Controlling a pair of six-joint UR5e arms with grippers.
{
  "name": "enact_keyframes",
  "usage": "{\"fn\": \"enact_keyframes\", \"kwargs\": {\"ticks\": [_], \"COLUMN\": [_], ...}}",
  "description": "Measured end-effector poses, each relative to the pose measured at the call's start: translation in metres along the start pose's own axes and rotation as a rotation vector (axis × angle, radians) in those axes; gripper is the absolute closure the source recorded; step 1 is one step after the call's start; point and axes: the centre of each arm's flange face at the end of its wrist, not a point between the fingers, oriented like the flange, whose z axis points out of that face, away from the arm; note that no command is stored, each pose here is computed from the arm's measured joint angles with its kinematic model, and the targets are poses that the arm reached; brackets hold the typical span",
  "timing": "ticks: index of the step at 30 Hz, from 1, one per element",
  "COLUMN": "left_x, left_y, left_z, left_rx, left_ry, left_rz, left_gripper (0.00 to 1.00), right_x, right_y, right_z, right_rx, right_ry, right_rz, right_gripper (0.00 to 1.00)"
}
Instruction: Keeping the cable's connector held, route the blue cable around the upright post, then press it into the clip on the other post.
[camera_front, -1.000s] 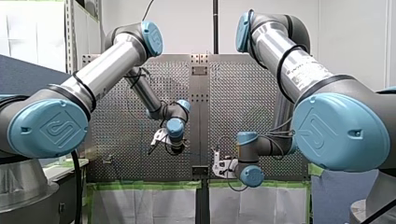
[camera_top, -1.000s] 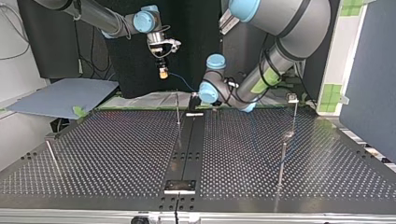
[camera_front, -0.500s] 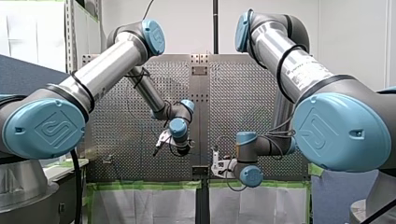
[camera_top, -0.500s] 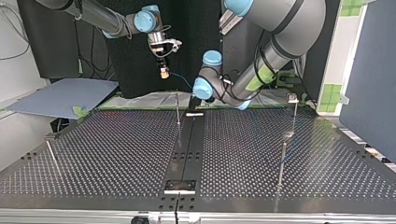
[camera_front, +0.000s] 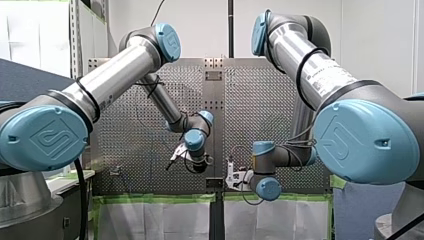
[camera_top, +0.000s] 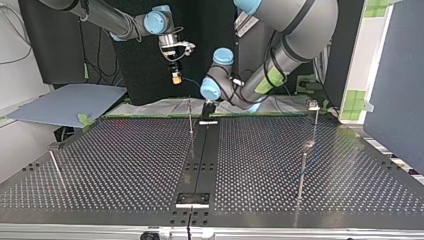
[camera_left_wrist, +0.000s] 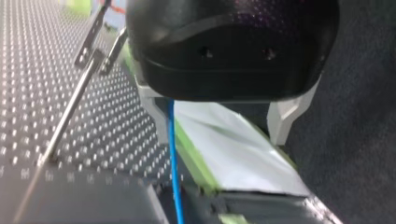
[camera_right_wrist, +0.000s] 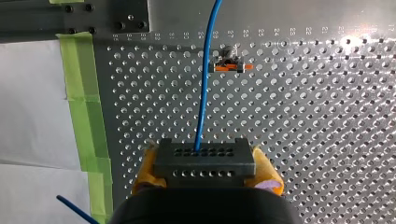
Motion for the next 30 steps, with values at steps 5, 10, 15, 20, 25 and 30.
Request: {"fn": "enact_keyframes", "kwargs": {"ticks": [5,10,15,20,25,30], "left_x": [-0.001,0.003,0.005,0.004,0.002,-0.001], "left_y": [-0.010,-0.020,-0.028,-0.029,-0.032,-0.034], "left_z": [-0.002,-0.002,-0.002,-0.002,-0.001,0.000], "left_rx": [0.043,0.080,0.114,0.110,0.107,0.104], "left_ry": [-0.013,-0.016,-0.018,-0.030,-0.056,-0.076], "left_rz": [0.008,0.015,0.011,0.004,-0.017,-0.030], "left_gripper": [0.00,0.00,0.00,0.00,0.00,0.00], "right_x": [0.000,0.000,0.000,0.000,0.000,0.000], "right_y": [0.000,0.000,0.000,0.000,0.000,0.000], "right_z": [0.000,0.000,0.000,0.000,0.000,0.000], "right_rx": [0.000,0.001,0.002,-0.001,-0.002,-0.003], "right_ry": [-0.002,-0.001,-0.001,-0.003,-0.003,-0.003], "right_rz": [-0.002,-0.001,-0.001,-0.003,-0.003,-0.003], "right_gripper": [1.00,1.00,1.00,1.00,1.00,1.00]}}
